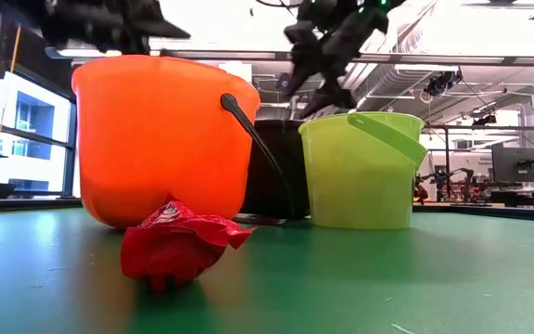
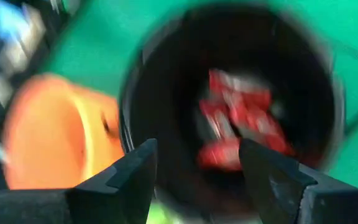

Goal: Sort candy by brand, put in halloween buckets
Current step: Put the red chocolate bar into black bucket

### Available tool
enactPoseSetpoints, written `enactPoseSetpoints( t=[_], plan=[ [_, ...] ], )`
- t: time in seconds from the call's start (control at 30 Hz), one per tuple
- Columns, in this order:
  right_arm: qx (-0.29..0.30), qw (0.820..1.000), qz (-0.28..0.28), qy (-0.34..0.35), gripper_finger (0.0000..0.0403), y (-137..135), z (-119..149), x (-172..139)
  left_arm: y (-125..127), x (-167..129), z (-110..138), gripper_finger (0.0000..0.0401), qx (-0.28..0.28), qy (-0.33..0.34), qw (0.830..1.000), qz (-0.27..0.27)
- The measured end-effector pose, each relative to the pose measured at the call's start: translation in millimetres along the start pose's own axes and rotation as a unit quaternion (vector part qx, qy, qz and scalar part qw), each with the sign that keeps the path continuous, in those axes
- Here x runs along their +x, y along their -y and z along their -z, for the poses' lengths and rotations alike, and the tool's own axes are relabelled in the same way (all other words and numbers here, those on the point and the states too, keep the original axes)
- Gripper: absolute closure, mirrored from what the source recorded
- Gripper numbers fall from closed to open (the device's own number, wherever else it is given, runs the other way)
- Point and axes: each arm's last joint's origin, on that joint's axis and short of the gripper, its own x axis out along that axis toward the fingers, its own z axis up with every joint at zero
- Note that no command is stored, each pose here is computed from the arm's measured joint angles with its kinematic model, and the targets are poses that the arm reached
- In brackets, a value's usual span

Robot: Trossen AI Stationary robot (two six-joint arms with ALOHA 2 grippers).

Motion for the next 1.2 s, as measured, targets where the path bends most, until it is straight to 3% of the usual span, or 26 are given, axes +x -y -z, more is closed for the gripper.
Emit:
enactPoseSetpoints(
  t=[0.13,0.3,0.47,0.63,0.7,0.93,1.03,1.2],
  plan=[
    [-0.103,0.991,0.072,-0.054,0.0182,-13,30,-15,49,9,-23,0.0182,0.109,-0.064,0.992,-0.021],
    [-0.192,0.967,0.144,-0.080,0.0182,-32,68,-53,119,39,-25,0.0191,0.206,-0.121,0.971,-0.029],
    [-0.244,0.960,0.125,-0.050,0.0182,-53,97,-94,186,84,10,0.0192,0.267,-0.191,0.944,0.028],
    [-0.241,0.967,0.087,-0.016,0.0182,-67,120,-124,239,129,52,0.0192,0.306,-0.250,0.916,0.067],
    [-0.231,0.970,0.071,-0.011,0.0182,-72,129,-131,256,144,68,0.0192,0.330,-0.281,0.896,0.091],
    [-0.215,0.975,0.045,-0.013,0.0182,-87,154,-139,280,178,102,0.0192,0.457,-0.359,0.800,0.146],
    [-0.201,0.978,0.063,0.010,0.0182,-91,159,-139,275,187,114,0.0192,0.485,-0.374,0.775,0.155],
    [-0.177,0.981,0.078,0.031,0.0182,-94,163,-137,260,199,120,0.0192,0.502,-0.391,0.749,0.186]
  ],
)
